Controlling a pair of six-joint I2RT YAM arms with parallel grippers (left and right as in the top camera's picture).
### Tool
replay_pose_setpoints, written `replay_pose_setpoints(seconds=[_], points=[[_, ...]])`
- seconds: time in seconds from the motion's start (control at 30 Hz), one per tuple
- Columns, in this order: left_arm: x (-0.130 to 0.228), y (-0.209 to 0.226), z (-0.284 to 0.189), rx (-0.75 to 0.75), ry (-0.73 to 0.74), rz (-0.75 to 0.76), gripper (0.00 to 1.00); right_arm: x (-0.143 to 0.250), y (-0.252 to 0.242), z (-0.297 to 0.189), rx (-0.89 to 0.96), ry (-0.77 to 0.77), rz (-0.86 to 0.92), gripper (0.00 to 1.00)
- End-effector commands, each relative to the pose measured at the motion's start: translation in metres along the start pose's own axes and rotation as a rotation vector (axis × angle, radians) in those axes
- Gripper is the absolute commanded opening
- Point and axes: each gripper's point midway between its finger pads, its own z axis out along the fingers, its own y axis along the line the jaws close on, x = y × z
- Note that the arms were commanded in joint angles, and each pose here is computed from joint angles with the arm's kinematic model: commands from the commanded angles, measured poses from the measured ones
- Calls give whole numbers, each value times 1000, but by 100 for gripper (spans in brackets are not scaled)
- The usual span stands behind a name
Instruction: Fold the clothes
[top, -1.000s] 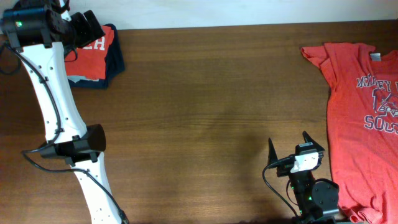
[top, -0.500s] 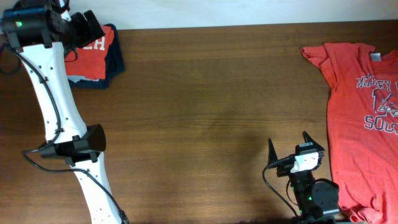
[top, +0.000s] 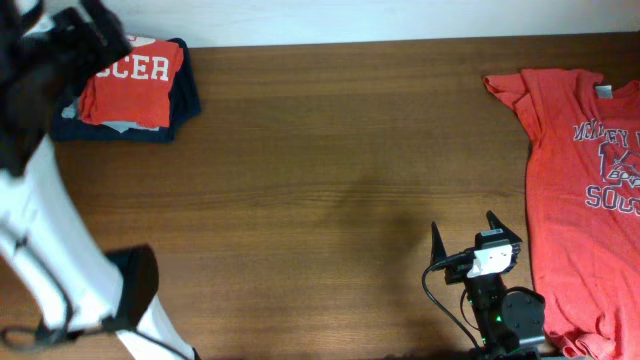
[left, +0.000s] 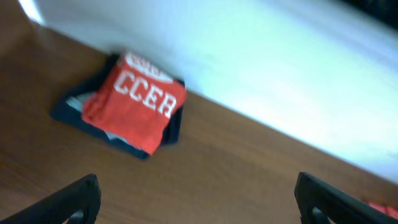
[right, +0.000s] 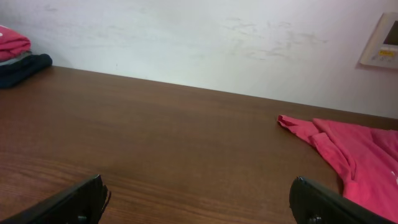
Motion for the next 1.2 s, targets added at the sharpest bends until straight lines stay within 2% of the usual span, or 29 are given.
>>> replay_pose_setpoints(seconds=[0.0, 0.13, 0.27, 0.37, 0.53, 0.83, 1.17], points=[[-1, 9, -33, -50, -45, 14, 99, 2, -4, 0, 23, 4, 5, 99], [19, 16, -49, -73, 17, 14, 99, 2, -4, 0, 23, 4, 5, 99], [57, 29, -52, -118, 144, 12, 99, 2, -4, 0, 23, 4, 5, 99], [90, 41, -47, -152, 240, 14, 99, 2, -4, 0, 23, 4, 5, 99], [139, 61, -19, -181, 322, 13, 99, 2, -4, 0, 23, 4, 5, 99], [212, 83, 57, -112, 251, 1, 99, 2, -4, 0, 23, 4, 5, 99], [288, 113, 113, -75, 163, 3, 99, 2, -4, 0, 23, 4, 5, 99]])
